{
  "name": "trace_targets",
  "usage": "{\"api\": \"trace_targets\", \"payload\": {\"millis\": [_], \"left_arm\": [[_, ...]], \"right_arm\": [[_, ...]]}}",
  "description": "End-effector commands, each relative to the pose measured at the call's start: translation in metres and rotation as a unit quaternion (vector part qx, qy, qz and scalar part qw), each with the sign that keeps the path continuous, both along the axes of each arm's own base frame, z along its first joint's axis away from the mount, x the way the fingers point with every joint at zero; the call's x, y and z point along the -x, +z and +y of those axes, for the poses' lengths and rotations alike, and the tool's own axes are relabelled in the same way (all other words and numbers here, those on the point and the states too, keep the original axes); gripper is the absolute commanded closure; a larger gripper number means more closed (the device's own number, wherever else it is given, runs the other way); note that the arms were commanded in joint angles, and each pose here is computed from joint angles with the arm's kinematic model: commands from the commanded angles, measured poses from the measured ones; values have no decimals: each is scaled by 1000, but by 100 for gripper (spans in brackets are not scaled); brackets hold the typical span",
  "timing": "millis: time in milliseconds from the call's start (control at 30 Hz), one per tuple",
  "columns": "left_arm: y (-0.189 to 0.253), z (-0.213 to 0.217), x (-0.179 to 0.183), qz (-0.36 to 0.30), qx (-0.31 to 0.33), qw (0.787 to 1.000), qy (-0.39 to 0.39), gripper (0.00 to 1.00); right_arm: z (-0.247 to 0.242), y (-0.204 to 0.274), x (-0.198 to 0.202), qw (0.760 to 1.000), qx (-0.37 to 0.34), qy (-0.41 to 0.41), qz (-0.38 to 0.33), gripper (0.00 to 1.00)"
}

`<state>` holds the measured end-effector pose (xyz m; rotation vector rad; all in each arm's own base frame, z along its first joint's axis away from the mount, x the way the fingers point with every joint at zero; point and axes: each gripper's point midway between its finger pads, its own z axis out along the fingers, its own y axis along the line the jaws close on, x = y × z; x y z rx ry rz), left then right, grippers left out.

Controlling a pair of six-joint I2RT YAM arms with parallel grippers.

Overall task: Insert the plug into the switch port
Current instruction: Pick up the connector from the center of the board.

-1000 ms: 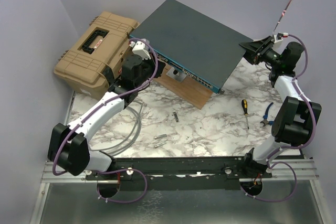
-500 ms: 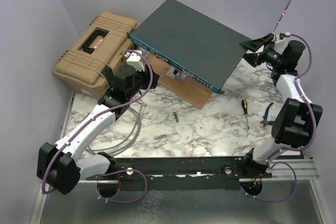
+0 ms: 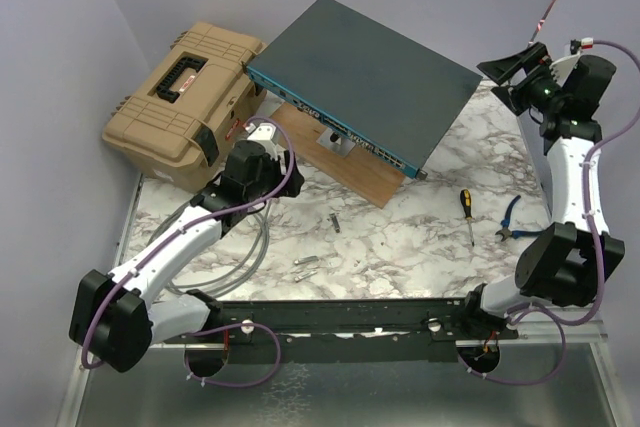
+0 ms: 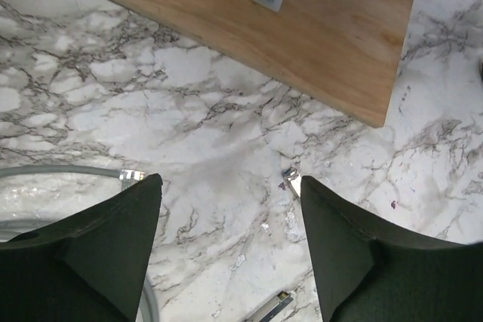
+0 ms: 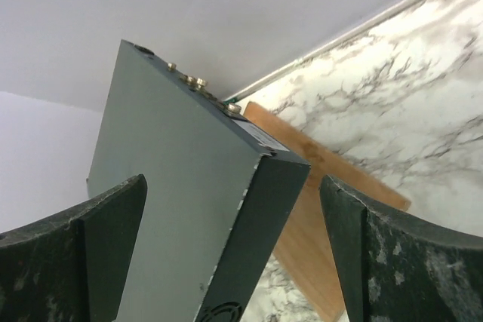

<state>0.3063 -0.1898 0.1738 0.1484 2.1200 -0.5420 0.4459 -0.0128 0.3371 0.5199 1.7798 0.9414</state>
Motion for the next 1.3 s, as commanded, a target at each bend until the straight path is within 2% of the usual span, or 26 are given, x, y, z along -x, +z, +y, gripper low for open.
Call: {"api": "trace_targets", "payload": {"millis": [0,233,433,733,867,1267], "left_arm": [[-31,-9,19,62,0,998,-30,24],[-56,-26,36,90,-23,993,-79,24],[-69,-54,49,64,-66,986,-138,24],[-70,-98,29,-3,-6,989,-150,25],[-72,-122,27,-10,28,982,-185,26],[-105,-148,22,15,8,971,-239,28]], "right_arm": [[-15,12,11,997,65,-38,3,0],[-10,31,21,995,98,-23,-27,0],[-2,30,25,995,95,-7,-37,0],[3,26,28,995,91,0,-37,1],[5,25,30,995,90,1,-35,1],[8,22,30,996,85,9,-36,1]]}}
